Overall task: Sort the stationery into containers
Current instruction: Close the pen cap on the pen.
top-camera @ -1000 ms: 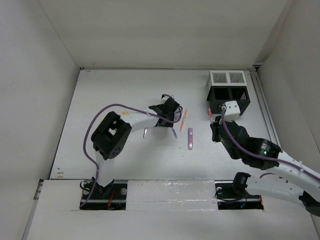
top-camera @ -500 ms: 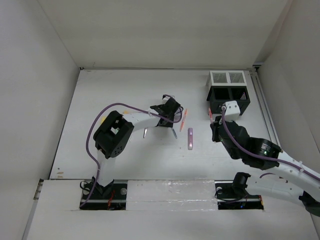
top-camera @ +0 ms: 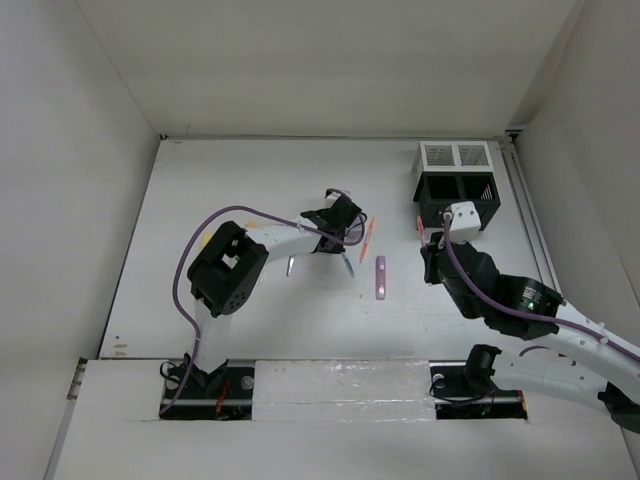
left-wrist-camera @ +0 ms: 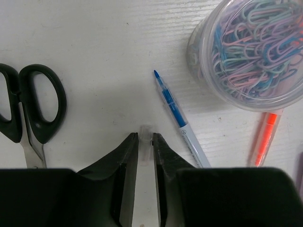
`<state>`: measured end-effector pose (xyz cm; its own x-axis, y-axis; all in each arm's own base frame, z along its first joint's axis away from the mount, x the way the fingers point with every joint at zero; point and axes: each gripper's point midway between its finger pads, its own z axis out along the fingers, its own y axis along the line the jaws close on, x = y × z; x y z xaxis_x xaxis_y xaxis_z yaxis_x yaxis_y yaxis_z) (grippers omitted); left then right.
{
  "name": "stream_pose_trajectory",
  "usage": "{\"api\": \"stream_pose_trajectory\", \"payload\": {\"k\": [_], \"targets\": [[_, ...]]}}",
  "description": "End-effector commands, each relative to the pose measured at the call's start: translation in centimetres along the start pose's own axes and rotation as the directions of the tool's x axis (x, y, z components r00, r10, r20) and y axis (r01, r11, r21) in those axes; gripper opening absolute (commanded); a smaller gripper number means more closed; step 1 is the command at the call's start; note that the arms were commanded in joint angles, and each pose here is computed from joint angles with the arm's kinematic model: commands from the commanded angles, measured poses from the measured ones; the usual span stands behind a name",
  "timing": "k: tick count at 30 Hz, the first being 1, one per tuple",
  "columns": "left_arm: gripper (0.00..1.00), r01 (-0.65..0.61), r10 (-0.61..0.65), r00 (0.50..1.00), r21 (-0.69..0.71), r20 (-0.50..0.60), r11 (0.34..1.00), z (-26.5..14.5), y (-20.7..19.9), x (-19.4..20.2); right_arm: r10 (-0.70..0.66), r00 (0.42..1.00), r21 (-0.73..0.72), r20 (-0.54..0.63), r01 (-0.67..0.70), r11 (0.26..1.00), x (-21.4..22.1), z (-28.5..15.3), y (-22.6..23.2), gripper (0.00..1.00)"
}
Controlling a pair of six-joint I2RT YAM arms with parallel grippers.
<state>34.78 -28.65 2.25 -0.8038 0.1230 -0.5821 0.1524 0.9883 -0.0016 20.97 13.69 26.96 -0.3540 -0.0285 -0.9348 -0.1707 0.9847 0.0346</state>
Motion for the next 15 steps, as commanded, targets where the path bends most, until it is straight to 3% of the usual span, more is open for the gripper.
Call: {"api": "stream_pose_trajectory", "payload": {"k": [1,3,12,15], "targets": [[0.13,-0.027,0.025,0.995,-0.023,-0.094,0.999,1.0,0.8,2.9,0.061,0.996,-0.033,0.063,-0.059,0.998,-2.5,-0.7,0.5,0.00],[0.01,-0.030,0.028,0.994,-0.020,-0.107,0.999,1.3,0.7,3.3,0.061,0.996,-0.033,0.063,-0.059,0.998,-2.5,-0.7,0.5,0.00],[0.00,-0.024,0.021,0.991,-0.019,-0.131,1.000,1.2,1.1,4.5,0.074,0.994,-0.039,0.074,-0.072,0.997,-2.5,-0.4,0.8,0.00],[0.00,0.049,-0.051,0.994,-0.030,-0.094,0.998,-0.5,1.2,3.2,0.051,0.995,-0.097,0.088,-0.043,0.994,-2.6,0.0,2.1,0.00]]}}
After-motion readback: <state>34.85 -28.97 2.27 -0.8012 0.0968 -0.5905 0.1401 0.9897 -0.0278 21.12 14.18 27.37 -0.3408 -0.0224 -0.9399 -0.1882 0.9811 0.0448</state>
